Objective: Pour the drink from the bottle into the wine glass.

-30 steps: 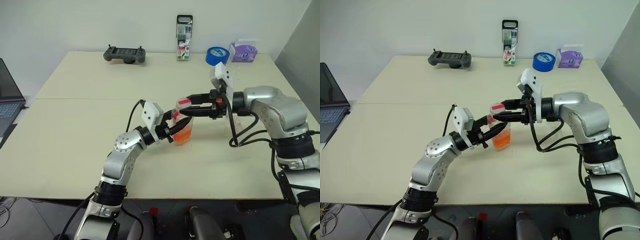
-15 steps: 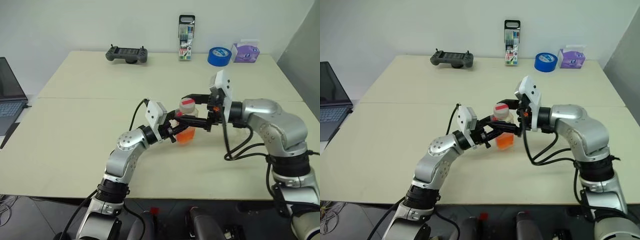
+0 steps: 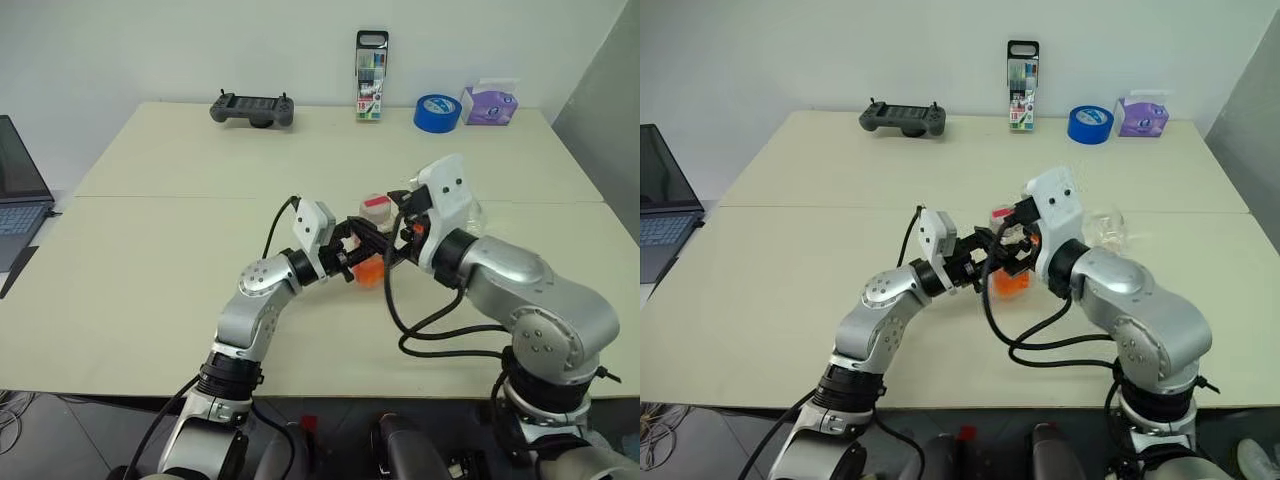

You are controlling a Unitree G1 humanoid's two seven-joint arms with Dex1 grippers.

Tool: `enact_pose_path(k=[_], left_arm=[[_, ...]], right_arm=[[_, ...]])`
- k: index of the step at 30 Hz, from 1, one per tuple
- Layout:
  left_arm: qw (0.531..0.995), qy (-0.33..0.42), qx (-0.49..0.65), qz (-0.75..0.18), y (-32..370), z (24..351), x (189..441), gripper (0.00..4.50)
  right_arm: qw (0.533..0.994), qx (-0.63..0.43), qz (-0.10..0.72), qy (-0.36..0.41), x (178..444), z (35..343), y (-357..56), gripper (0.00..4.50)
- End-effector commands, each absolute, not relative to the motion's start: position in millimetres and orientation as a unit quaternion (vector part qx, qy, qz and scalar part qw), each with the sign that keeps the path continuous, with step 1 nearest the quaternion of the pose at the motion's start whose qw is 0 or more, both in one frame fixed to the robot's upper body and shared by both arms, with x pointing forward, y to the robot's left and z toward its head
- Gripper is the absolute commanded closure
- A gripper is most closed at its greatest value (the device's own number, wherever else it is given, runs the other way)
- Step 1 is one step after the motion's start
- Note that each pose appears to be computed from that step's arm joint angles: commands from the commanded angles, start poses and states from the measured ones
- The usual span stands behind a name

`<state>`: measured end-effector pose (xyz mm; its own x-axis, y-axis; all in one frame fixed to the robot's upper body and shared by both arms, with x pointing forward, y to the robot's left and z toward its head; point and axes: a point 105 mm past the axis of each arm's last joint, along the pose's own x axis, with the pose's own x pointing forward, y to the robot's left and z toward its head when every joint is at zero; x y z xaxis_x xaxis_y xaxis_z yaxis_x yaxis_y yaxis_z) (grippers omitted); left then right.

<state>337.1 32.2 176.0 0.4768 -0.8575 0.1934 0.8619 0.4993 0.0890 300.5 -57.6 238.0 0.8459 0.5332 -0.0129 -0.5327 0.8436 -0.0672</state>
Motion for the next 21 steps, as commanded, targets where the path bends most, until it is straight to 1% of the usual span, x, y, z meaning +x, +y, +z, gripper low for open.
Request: enact_pose_path(k=[1, 7, 14, 20, 21], left_arm=[[0.854, -0.142, -0.01, -0.5, 33.0, 194.1, 338.0, 2.68], [0.857, -0.143, -0.008, -0.496, 35.2, 194.6, 342.4, 2.68], [0.857, -0.14, -0.007, -0.496, 35.9, 192.9, 341.7, 2.68], [0.858, -0.14, -0.007, -0.494, 36.6, 192.2, 342.0, 2.68], [0.858, -0.14, -0.006, -0.494, 36.8, 192.1, 342.1, 2.68]], right_arm=[[0.976, -0.028, 0.214, -0.037, 295.9, 253.5, -61.7, 0.16], [0.981, -0.001, 0.193, -0.027, 293.3, 249.8, -54.3, 0.16], [0.977, 0.004, 0.213, -0.014, 291.5, 247.1, -40.3, 0.16], [0.978, 0.008, 0.209, -0.015, 293.9, 249.5, -39.9, 0.16], [0.978, 0.008, 0.209, -0.014, 294.1, 249.1, -39.7, 0.53]])
